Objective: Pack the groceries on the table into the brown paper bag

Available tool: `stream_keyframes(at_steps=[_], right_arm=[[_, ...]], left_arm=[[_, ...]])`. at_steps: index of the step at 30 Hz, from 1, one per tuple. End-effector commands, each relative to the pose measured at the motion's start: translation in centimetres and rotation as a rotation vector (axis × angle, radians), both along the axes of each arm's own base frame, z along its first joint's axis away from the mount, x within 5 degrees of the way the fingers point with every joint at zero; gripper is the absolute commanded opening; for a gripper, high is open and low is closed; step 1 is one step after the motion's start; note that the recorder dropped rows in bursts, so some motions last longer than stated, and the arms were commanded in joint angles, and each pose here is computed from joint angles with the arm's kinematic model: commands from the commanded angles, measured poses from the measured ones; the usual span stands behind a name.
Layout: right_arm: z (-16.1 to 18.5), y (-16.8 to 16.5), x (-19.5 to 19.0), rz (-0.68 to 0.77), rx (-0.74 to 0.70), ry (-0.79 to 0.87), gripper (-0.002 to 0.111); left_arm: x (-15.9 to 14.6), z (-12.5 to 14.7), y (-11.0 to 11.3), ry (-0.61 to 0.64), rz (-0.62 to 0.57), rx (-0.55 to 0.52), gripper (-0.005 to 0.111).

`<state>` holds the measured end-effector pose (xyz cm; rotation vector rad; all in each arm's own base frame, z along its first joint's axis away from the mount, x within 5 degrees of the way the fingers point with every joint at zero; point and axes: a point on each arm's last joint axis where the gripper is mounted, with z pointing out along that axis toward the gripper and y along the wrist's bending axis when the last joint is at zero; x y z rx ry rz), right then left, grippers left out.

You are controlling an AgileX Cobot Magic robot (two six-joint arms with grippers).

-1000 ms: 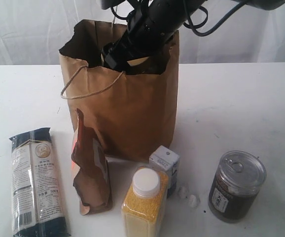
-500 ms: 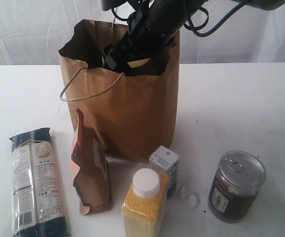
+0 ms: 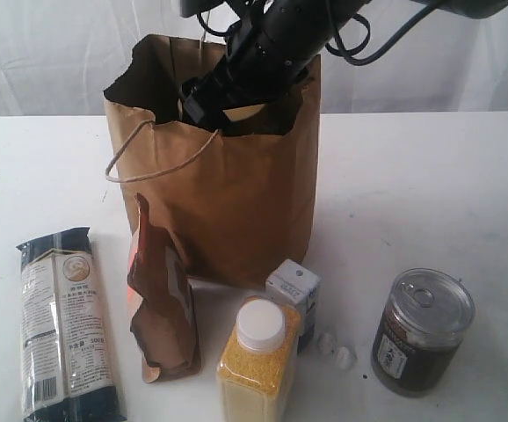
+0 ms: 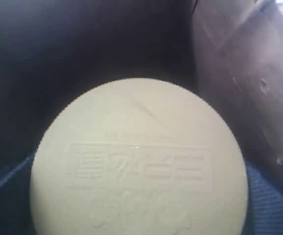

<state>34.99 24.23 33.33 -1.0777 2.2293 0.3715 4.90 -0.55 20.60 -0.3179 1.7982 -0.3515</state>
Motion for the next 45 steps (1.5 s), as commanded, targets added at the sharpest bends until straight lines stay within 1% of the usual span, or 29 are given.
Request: stream_keyframes(at_steps=[1,4,6,8,10,12,13,14,16,19,21,23,27,29,32,33,34,36,37,40,43,45], right_arm=[[1.1,-0.2,0.0,-0.019,0.044,-0.025,0.073],[1.1,-0.2,0.0,-0.019,0.044,-0.025,0.073],[1.1,-0.2,0.0,-0.019,0.044,-0.025,0.073],[1.0,-0.3,-0.1,-0.017,0.040,-0.019,0.073],[1.0,-0.3,-0.1,-0.005,0.030,-0.018,0.073],[0.9,-0.3,-0.2,0.014,0.014,-0.023,0.073],[0.9,-0.3,-0.2,0.017,0.012,-0.023,0.073],[0.9,-0.3,-0.2,0.017,0.012,-0.023,0.073],[0.9,-0.3,-0.2,0.024,0.007,-0.025,0.073],[0.9,-0.3,-0.2,0.025,0.008,-0.032,0.073],[0.9,-0.3,-0.2,0.027,0.007,-0.033,0.073],[0.9,-0.3,-0.2,0.036,0.000,-0.032,0.073],[0.8,-0.4,-0.4,0.052,-0.016,-0.022,0.073],[0.7,-0.4,-0.4,0.055,-0.021,-0.014,0.073],[0.7,-0.4,-0.5,0.058,-0.026,-0.005,0.073],[0.7,-0.4,-0.5,0.059,-0.027,-0.003,0.073],[0.7,-0.5,-0.5,0.059,-0.028,-0.001,0.073],[0.7,-0.5,-0.5,0.063,-0.031,-0.002,0.073],[0.7,-0.5,-0.5,0.067,-0.032,-0.006,0.073],[0.7,-0.4,-0.5,0.086,-0.040,-0.020,0.073],[0.7,-0.4,-0.4,0.096,-0.041,-0.038,0.073],[0.8,-0.4,-0.4,0.092,-0.035,-0.049,0.073]], left_arm=[[0.1,0.6,-0.2,-0.078,0.006,-0.152,0.000],[0.2,0.8,-0.2,-0.089,0.013,-0.219,0.000],[0.1,0.9,-0.4,-0.087,0.015,-0.319,0.000],[0.0,1.9,-0.4,-0.112,0.002,-0.327,0.000],[-0.4,3.4,-0.6,-0.150,-0.036,-0.249,0.000],[-0.9,5.1,-0.8,-0.198,-0.083,-0.210,0.000],[-1.0,6.0,-0.9,-0.203,-0.112,-0.192,0.000],[-0.9,6.8,-1.1,-0.194,-0.147,-0.169,0.000],[-0.5,8.3,-1.8,-0.139,-0.227,-0.122,0.000],[0.5,11.2,-2.8,-0.091,-0.366,-0.010,0.000],[1.7,13.2,-3.4,-0.083,-0.428,0.075,0.000],[3.7,15.4,-3.9,-0.080,-0.464,0.123,0.000],[8.5,18.9,-4.7,-0.078,-0.482,0.176,0.000],[11.2,20.0,-5.2,-0.068,-0.505,0.198,0.000],[15.2,20.4,-6.3,-0.040,-0.545,0.142,0.000],[16.6,20.0,-6.7,-0.028,-0.570,0.134,0.000],[17.9,20.1,-7.2,-0.036,-0.600,0.098,0.000],[19.9,19.8,-8.2,-0.051,-0.671,0.067,0.000],[21.0,19.5,-8.8,-0.073,-0.734,0.097,0.000],[23.1,18.9,-10.0,-0.117,-0.859,0.120,0.000],[25.0,18.2,-11.1,-0.130,-0.916,0.166,0.000],[25.7,17.9,-12.1,-0.143,-0.975,0.197,0.000]])
